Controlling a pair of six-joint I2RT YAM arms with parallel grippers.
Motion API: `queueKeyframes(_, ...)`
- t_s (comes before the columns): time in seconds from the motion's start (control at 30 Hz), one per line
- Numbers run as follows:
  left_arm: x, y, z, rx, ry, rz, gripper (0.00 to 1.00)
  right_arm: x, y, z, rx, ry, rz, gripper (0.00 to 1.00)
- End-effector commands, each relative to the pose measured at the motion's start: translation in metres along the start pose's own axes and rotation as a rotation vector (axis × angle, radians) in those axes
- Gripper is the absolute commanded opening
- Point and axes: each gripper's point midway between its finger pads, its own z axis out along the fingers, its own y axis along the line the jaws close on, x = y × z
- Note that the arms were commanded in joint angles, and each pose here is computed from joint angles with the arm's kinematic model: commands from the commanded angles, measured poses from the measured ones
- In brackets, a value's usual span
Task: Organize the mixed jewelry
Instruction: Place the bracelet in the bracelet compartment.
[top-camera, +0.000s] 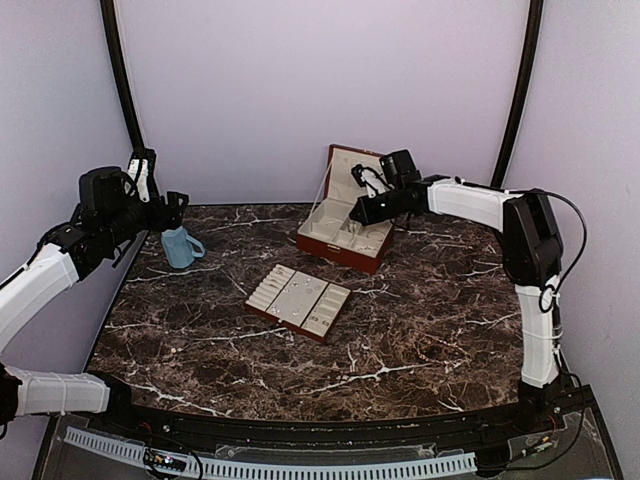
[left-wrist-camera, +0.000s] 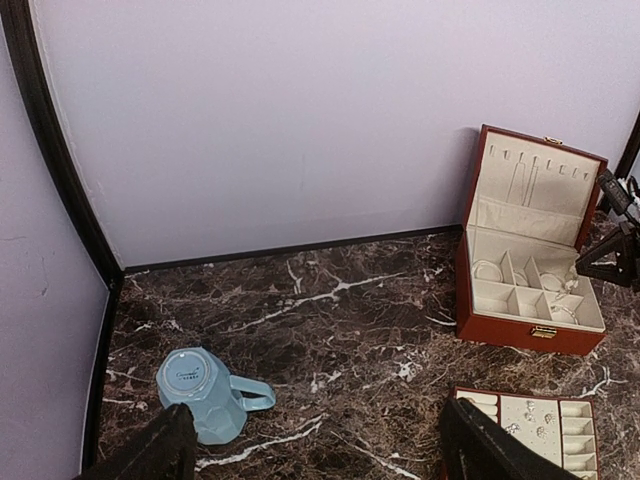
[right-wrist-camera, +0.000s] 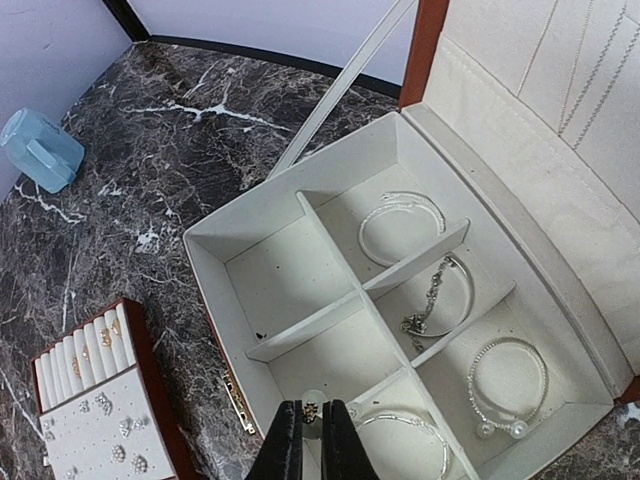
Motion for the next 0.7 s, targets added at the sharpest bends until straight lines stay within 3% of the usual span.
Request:
queueKeyframes(0.0,-0.01,0.003,-0.007,-0.012,-0.042,0.008,0.87,-0.009,0.008,0.004,-0.059,-0.024,-0.04,0.05)
queueKeyframes(0.67,-0.011,0.004,-0.009,-0.013,-0.046,0.008,0.87,-0.007,0.017,0.024,-0.149,-0.037,-0.109,0.06)
